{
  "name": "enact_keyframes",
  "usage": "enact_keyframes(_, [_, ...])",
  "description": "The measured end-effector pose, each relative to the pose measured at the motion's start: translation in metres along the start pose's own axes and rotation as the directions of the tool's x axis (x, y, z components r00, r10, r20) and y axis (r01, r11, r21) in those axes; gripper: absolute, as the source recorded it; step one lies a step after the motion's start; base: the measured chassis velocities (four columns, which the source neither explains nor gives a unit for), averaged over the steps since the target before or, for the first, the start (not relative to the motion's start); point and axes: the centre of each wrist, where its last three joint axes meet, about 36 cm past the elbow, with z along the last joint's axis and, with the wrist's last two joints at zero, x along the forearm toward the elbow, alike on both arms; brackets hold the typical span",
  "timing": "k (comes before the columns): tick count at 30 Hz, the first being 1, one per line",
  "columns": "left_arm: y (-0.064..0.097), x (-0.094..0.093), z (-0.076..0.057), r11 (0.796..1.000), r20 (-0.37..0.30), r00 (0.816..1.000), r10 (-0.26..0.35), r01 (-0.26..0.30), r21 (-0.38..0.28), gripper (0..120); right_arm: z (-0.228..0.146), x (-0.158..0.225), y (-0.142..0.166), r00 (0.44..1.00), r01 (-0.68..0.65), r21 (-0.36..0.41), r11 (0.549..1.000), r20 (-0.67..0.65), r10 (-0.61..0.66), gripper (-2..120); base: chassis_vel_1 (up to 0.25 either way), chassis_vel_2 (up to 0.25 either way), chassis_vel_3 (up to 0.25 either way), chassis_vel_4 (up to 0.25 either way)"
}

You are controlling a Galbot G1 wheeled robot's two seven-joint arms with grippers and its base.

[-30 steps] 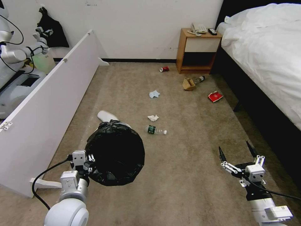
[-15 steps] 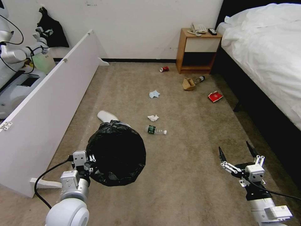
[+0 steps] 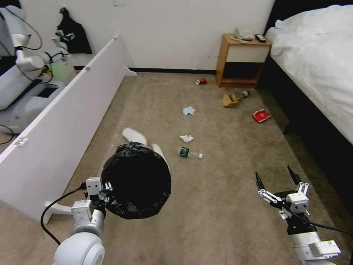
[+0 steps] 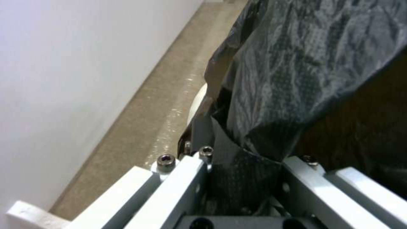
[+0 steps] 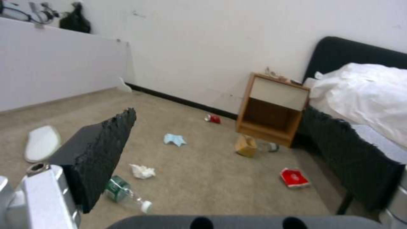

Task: Pick up the trash bin, then pick up the garbage from the floor and place it into the trash bin.

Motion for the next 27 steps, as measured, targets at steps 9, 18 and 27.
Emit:
enact_keyframes(9, [0.0001,-0.0005,0.0014,1.000,0.002,1.000,-0.003,0.003,-0.006,1,0.0008,0.0002,0.0013,1.000,-0.002,-0.007,1.000,0.002,0.002,100,0.008,0.005,0.005,0.007])
enact_keyframes(18, [0.0002,-0.0020,0.0021,1.000,0.004,1.000,-0.007,0.007,-0.004,1,0.0010,0.0004,0.0022,1.000,-0.001,-0.011,1.000,0.001,0.001,100,0.000,0.000,0.000,0.000])
enact_keyframes(27, [-0.0001,-0.0024,0.0024,1.000,0.001,1.000,-0.012,0.012,0.004,1,0.0010,-0.0003,0.0034,1.000,0.000,-0.015,1.000,0.001,0.000,100,0.000,0.000,0.000,0.000])
